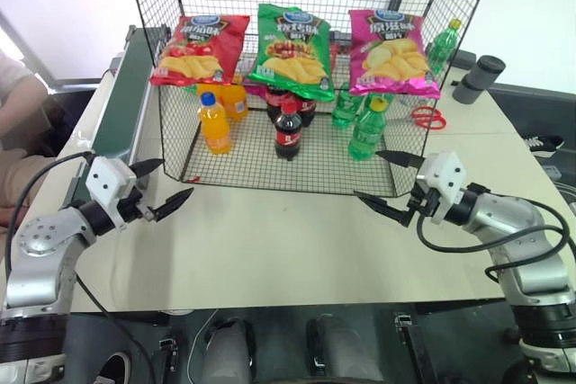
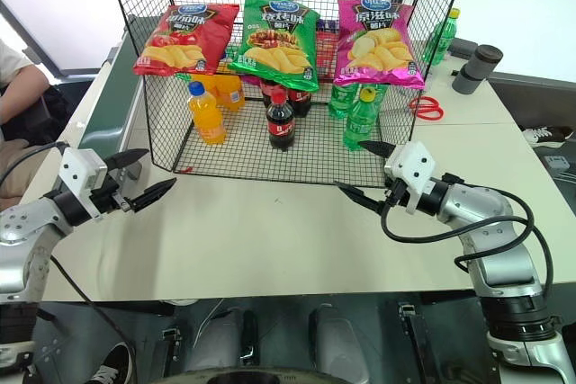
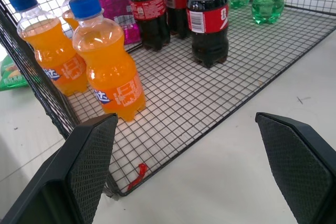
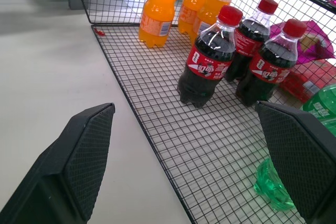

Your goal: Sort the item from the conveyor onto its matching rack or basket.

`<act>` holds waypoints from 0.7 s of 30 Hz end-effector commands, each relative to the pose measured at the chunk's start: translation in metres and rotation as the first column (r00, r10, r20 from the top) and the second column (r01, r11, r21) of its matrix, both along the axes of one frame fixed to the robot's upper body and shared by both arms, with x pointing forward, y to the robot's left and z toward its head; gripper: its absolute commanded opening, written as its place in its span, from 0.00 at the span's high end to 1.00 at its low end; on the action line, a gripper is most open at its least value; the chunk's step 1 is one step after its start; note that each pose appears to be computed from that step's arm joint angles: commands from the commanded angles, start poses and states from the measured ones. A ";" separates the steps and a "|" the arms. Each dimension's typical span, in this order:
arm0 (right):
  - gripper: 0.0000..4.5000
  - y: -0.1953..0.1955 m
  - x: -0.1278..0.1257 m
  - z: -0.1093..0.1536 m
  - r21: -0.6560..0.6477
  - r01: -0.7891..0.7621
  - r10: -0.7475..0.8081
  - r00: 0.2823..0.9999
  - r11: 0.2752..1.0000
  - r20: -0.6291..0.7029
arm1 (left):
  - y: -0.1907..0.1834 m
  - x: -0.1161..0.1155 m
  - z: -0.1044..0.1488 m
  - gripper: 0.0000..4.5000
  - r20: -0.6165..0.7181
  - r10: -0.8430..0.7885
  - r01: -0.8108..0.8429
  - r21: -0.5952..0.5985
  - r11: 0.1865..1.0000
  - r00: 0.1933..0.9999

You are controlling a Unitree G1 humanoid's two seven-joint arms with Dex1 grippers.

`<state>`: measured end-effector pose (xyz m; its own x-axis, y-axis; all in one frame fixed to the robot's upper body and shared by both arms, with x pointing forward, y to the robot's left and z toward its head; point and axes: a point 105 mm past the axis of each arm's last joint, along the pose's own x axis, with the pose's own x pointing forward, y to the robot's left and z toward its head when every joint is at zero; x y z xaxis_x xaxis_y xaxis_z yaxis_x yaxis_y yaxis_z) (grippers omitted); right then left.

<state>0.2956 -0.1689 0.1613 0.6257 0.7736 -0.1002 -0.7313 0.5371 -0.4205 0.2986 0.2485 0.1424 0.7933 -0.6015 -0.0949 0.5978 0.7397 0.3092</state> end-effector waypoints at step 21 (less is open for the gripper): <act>0.01 -0.003 -0.003 0.016 0.012 -0.011 0.011 0.999 1.000 0.045 | -0.001 -0.001 0.010 0.00 0.030 -0.053 0.052 0.026 0.998 0.998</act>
<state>0.2954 -0.1694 0.1586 0.6194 0.7775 -0.1087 -0.7402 0.5322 -0.4109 0.2985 0.2445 0.1446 0.7651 -0.6372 -0.0926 0.6288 0.7084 0.3207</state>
